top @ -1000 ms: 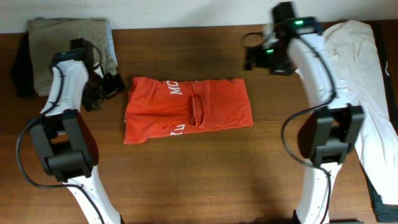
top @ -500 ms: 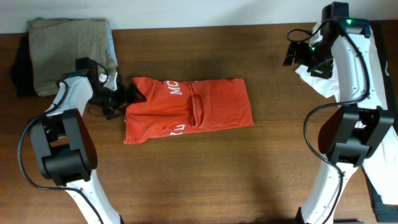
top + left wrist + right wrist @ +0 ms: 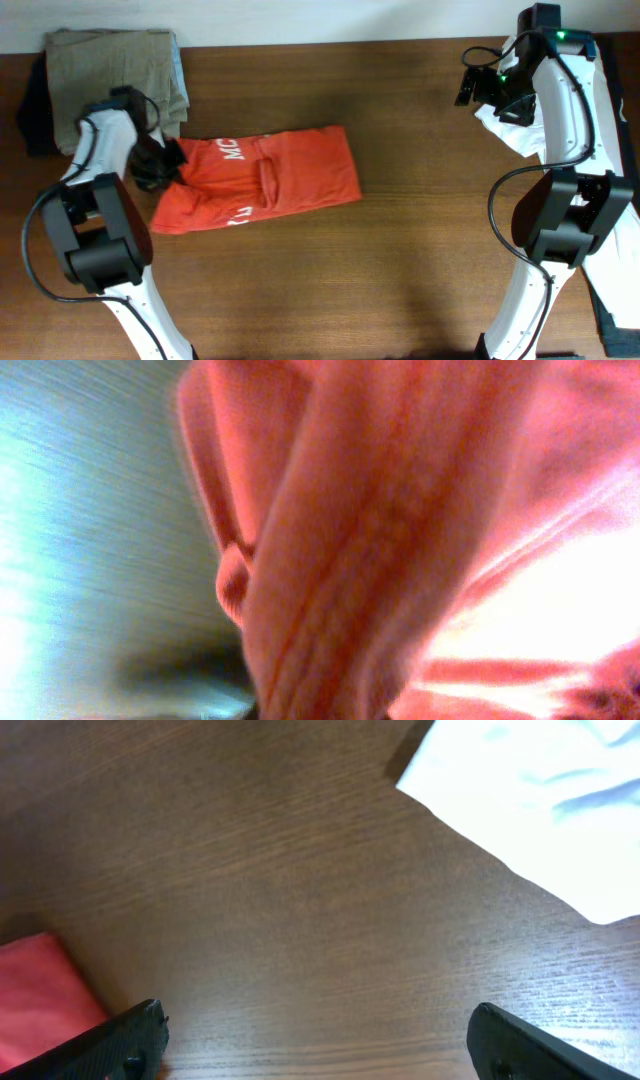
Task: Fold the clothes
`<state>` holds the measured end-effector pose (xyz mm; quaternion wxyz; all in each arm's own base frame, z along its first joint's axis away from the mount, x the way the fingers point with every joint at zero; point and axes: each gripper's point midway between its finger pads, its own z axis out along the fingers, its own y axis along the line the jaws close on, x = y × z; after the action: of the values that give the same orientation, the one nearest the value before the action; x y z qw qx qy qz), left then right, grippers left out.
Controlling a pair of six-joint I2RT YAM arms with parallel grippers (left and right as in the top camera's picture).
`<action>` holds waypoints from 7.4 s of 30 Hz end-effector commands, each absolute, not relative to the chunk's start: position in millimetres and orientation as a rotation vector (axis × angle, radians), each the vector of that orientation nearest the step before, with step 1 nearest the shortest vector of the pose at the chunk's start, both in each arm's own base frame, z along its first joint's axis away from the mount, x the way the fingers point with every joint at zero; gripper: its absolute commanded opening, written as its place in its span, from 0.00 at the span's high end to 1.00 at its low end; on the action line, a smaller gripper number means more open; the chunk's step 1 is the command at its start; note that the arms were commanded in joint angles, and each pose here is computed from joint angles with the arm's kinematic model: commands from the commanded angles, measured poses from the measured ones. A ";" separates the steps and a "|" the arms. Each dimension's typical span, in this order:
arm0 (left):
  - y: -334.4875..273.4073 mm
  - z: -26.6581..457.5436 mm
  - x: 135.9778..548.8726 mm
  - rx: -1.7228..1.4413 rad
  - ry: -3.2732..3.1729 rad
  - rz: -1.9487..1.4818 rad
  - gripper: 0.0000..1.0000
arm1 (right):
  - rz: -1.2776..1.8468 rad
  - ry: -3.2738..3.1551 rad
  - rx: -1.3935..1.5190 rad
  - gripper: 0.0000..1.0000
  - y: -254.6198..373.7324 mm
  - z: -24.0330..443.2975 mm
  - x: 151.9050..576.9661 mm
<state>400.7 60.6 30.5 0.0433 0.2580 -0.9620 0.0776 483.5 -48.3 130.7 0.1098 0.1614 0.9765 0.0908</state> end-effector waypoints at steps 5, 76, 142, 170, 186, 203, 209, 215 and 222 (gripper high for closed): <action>38.2 138.2 444.1 0.761 -3.131 0.132 0.99 | 0.253 2.848 0.482 0.01 -50.5 138.8 485.6; -268.2 144.4 448.5 -0.274 -3.283 0.410 0.01 | 0.253 2.848 0.482 0.01 -50.5 138.8 485.6; -75.5 8.4 372.7 0.140 -2.753 -0.266 0.99 | 0.253 2.848 0.482 0.01 -50.5 138.8 485.6; -57.5 -1.2 437.6 0.015 -3.019 0.886 0.19 | 0.253 2.848 0.482 0.01 -50.5 138.8 485.6; 11.0 101.8 541.8 0.200 -3.496 0.166 0.99 | 0.253 2.848 0.482 0.01 -50.5 138.8 485.6; 122.9 245.1 621.2 0.828 -3.956 -0.380 0.99 | 0.253 2.848 0.482 0.01 -50.5 138.8 485.6; 152.0 237.7 611.8 0.933 -3.884 -0.527 0.99 | 0.253 2.848 0.482 0.01 -50.5 138.8 485.6; 187.1 202.3 594.3 1.115 -3.726 -0.661 0.96 | 0.253 2.847 0.481 0.01 -50.6 138.8 485.6; 252.1 172.4 583.7 1.235 -3.673 -0.788 0.61 | 0.253 2.848 0.482 0.02 -50.5 138.8 485.6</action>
<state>588.3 221.9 173.3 -0.3839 0.2809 -0.8660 -0.1543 483.6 -48.3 130.7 0.1100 0.1610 0.9766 0.0908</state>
